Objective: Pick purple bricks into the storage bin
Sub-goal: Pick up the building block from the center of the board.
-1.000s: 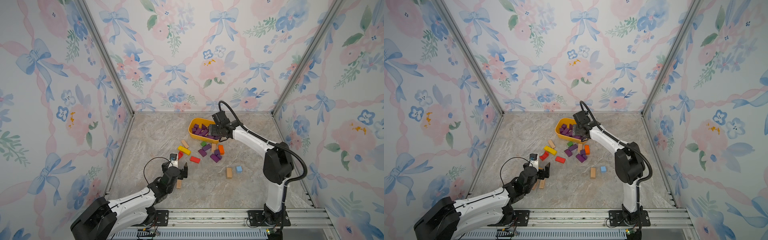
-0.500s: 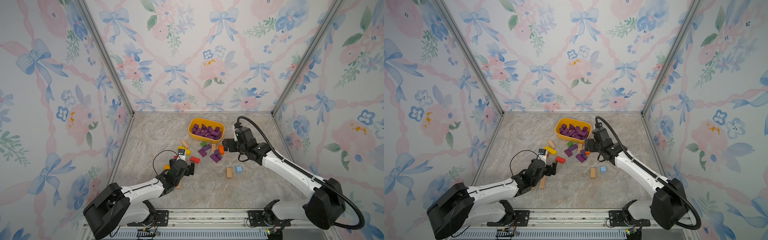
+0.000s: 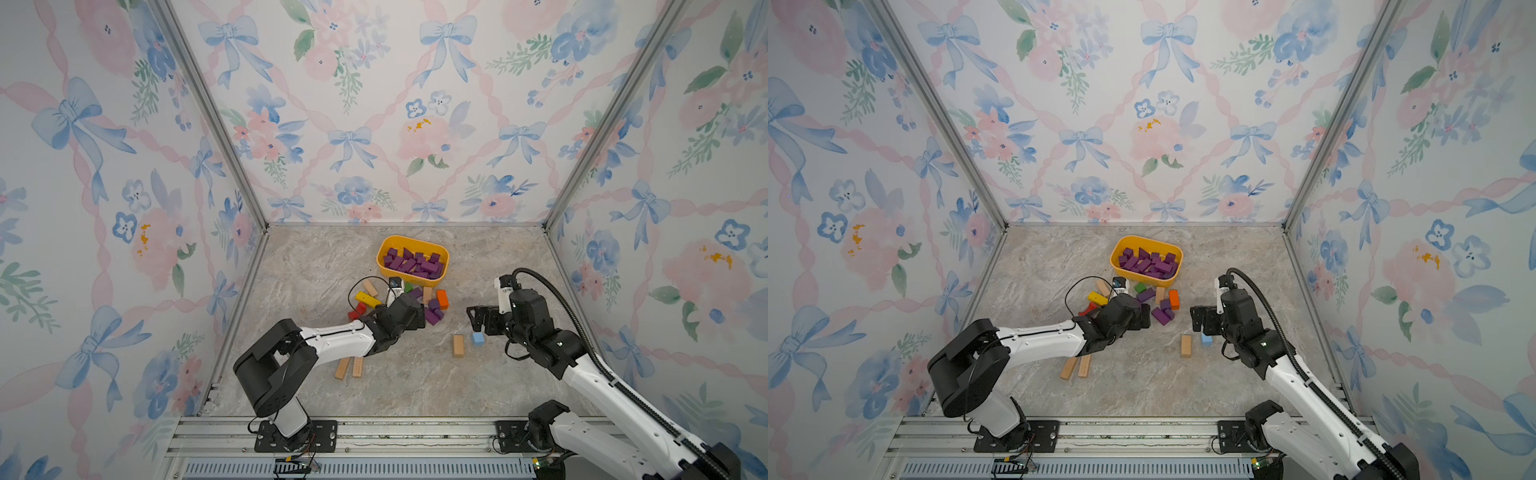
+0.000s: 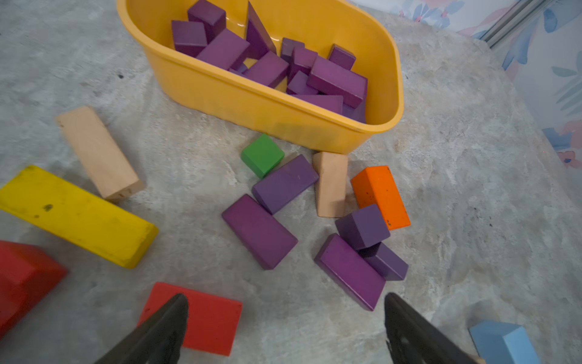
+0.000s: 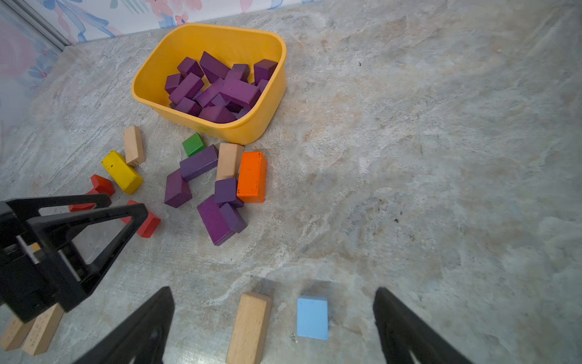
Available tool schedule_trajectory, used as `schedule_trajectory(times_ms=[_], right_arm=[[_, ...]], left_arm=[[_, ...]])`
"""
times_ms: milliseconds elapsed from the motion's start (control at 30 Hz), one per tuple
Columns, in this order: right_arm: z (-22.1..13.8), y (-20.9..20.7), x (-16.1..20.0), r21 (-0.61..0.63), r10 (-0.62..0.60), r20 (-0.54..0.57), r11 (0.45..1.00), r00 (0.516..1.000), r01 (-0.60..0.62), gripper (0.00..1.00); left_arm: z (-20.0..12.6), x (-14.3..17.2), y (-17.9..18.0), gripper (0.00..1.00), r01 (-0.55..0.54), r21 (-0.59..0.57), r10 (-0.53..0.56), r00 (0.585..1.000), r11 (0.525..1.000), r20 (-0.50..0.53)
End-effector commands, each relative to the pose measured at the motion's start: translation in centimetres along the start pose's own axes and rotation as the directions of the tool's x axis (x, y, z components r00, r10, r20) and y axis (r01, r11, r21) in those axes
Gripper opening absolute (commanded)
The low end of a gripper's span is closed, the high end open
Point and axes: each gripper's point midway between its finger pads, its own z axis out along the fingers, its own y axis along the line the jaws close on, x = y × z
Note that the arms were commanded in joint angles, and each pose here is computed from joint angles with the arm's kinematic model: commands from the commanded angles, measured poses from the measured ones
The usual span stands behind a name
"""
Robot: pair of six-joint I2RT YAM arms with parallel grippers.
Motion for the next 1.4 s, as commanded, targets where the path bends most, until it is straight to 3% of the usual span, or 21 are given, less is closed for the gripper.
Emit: schedule_trajectory(times_ms=[0,267,633,1000,1167,1367], right_arm=[[0.0,-1.4,1.9,0.025,0.002,-0.037,1.000,0.999,-0.001,0.97],[-0.1,-1.8,3.3,-0.005,0.002,-0.051,1.000,0.999,-0.002,0.97],[0.2,-1.0,4.3,-0.070,0.000,-0.073,0.998,0.997,-0.005,0.97],[0.8,-1.5,4.9,-0.045,0.012,-0.112,0.999,0.994,-0.017,0.97],[1.1,-1.7,5.3,-0.037,0.017,-0.134,0.999,0.991,-0.022,0.97],[1.2,-1.8,5.3,-0.033,0.023,-0.136,0.999,0.990,-0.028,0.97]], left_arm=[[1.0,1.3,0.3,0.96,0.050,-0.057,-0.053,0.997,0.997,-0.048],[3.7,2.9,-0.2,0.90,0.116,-0.109,-0.125,0.989,0.987,-0.080],[5.0,3.6,0.8,0.81,0.170,-0.182,-0.182,0.982,0.968,-0.055],[6.1,3.4,1.4,0.70,0.118,-0.252,-0.129,0.991,0.961,-0.029],[6.6,3.5,1.8,0.60,0.084,-0.285,-0.096,0.995,0.955,-0.030],[6.9,3.7,2.3,0.41,0.048,-0.316,-0.062,0.998,0.948,-0.033]])
